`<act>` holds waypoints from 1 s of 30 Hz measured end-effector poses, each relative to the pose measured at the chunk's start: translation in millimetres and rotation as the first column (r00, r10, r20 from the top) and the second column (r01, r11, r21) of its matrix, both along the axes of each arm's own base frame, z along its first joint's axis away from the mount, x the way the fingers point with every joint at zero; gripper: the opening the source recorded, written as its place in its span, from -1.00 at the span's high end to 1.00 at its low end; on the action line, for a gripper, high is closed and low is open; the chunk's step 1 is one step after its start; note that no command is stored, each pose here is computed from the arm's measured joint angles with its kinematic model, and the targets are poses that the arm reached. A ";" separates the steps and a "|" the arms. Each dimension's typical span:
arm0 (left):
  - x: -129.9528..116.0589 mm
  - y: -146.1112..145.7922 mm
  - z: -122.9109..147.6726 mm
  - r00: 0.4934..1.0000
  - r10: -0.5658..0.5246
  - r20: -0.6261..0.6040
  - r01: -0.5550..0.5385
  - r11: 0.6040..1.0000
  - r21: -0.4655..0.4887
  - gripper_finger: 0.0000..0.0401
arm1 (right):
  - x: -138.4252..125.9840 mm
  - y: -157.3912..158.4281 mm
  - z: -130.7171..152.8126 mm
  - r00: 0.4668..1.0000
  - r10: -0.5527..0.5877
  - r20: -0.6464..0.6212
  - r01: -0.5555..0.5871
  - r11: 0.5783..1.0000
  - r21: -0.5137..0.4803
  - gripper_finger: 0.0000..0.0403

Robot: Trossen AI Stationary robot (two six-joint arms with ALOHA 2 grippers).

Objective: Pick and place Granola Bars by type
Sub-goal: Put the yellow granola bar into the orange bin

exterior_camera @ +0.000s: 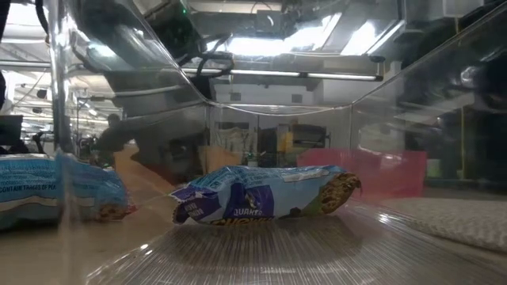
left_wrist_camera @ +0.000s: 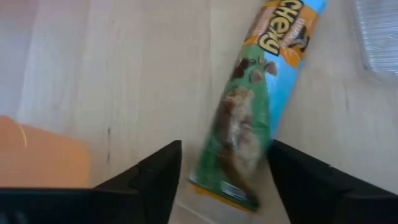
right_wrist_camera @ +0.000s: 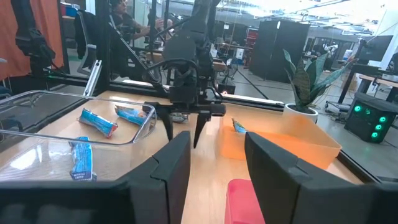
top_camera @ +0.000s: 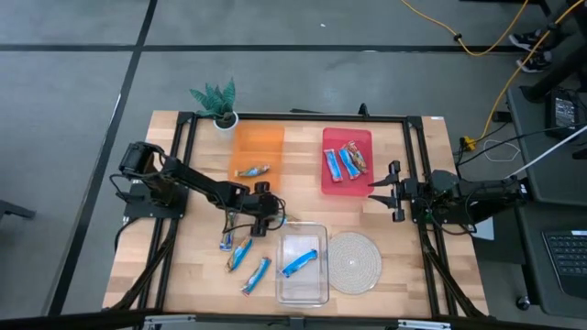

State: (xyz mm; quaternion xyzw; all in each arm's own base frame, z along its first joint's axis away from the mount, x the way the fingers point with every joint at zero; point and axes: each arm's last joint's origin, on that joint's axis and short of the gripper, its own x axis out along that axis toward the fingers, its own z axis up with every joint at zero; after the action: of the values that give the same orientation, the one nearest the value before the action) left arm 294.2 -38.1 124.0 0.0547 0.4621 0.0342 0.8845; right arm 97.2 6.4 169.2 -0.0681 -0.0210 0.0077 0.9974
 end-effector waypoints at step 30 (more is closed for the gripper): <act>-21.7 -11.2 49.1 0.994 0.048 0.103 -0.047 0.999 -0.005 0.86 | 0.0 0.0 0.0 1.000 0.000 0.000 0.000 1.000 0.000 0.23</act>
State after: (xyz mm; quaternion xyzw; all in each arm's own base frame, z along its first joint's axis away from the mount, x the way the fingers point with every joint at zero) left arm 272.5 -49.3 173.1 0.0407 0.4172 0.0574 0.9061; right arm 97.2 6.4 169.2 -0.0683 -0.0210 0.0077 0.9974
